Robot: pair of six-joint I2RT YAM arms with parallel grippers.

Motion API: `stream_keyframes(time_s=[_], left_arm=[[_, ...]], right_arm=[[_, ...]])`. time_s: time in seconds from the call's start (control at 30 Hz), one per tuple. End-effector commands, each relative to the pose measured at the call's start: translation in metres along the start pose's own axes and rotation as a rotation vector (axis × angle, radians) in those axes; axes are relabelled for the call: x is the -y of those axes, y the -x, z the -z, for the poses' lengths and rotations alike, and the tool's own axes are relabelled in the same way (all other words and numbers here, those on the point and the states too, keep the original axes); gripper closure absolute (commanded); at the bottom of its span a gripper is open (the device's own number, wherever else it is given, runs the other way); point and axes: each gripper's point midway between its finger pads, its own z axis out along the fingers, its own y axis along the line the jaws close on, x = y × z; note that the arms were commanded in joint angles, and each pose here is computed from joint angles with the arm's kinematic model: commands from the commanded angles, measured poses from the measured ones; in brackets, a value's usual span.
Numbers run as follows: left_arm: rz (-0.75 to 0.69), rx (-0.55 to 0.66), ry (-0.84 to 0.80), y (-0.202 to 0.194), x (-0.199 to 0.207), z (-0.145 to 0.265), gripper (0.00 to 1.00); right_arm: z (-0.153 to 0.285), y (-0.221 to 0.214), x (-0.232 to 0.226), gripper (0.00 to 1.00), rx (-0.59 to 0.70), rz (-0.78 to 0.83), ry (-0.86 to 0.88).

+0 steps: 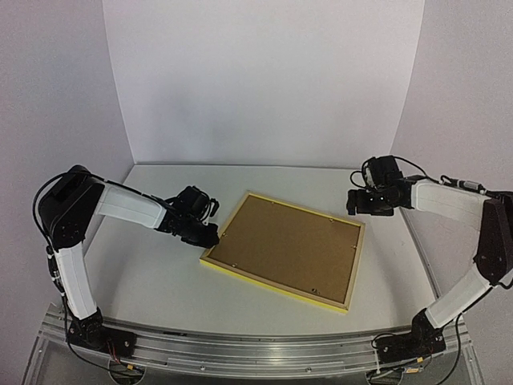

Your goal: Take the photo out of the frame

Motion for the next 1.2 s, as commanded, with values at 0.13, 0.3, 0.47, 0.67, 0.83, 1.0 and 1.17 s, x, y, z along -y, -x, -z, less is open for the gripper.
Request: stream_keyframes(time_s=[0.13, 0.3, 0.47, 0.67, 0.83, 1.0, 1.17], left_arm=[[0.017, -0.14, 0.069, -0.041, -0.019, -0.011, 0.93], [0.022, -0.152, 0.066, -0.04, -0.018, -0.014, 0.94], [0.021, -0.156, 0.068, -0.04, -0.018, -0.014, 0.95], [0.011, -0.168, 0.055, -0.041, -0.015, -0.016, 0.96], [0.009, -0.176, 0.053, -0.043, -0.015, -0.018, 0.96], [0.011, -0.178, 0.059, -0.043, -0.016, -0.017, 0.97], [0.023, -0.181, 0.061, -0.045, -0.017, -0.018, 0.97]], right_arm=[[0.02, -0.062, -0.226, 0.08, 0.011, 0.84, 0.824], [0.019, -0.082, -0.29, 0.1, 0.011, 0.952, 0.997], [0.006, -0.117, -0.314, 0.1, -0.011, 1.081, 1.008], [-0.015, -0.132, -0.318, 0.1, -0.035, 1.13, 0.963], [-0.031, -0.144, -0.319, 0.1, -0.056, 1.166, 0.934], [-0.035, -0.155, -0.32, 0.09, -0.073, 1.193, 0.95], [-0.035, -0.165, -0.33, 0.09, -0.074, 1.222, 0.977]])
